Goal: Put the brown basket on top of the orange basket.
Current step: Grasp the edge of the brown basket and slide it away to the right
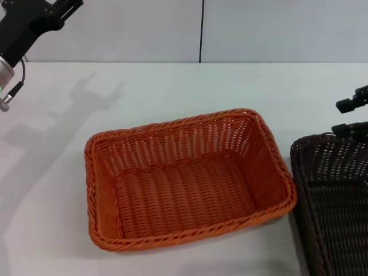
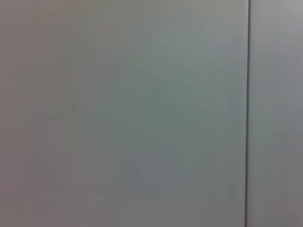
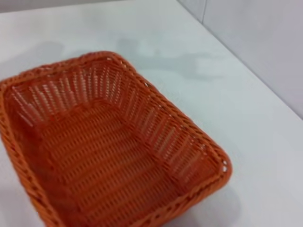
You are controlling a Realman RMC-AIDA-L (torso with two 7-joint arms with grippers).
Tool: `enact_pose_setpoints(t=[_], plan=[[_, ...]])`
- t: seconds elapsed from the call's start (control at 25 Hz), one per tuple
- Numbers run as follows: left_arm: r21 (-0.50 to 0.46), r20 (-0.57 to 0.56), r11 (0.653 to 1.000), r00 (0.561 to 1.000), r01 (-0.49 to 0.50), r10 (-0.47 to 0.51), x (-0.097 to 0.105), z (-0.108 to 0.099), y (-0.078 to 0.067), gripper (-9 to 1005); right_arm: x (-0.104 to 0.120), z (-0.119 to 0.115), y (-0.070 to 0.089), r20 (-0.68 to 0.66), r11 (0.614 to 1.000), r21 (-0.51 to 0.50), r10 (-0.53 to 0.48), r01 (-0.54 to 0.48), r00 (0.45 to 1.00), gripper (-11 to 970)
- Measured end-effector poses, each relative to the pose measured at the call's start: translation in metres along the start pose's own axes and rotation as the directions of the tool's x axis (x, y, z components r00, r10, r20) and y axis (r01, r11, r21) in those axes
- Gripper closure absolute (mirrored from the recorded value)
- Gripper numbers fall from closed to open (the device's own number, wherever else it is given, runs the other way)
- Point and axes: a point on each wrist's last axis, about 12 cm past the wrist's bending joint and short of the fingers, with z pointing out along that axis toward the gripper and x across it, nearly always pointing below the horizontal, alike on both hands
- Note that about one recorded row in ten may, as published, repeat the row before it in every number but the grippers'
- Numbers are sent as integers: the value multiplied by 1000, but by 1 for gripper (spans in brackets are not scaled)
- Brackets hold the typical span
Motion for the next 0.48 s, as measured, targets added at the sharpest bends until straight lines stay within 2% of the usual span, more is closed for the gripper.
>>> enact_pose_setpoints(t=[0.24,0.48], plan=[[-5,-5,1000,1000,10,-10,1,-1,0,137,0,12,-5,-43,999,37,-17,19,999,325],[-18,-5,1000,1000,14,-14,2,-2,2,137,8,31,-11,-174,996,79,-36,50,984,323]])
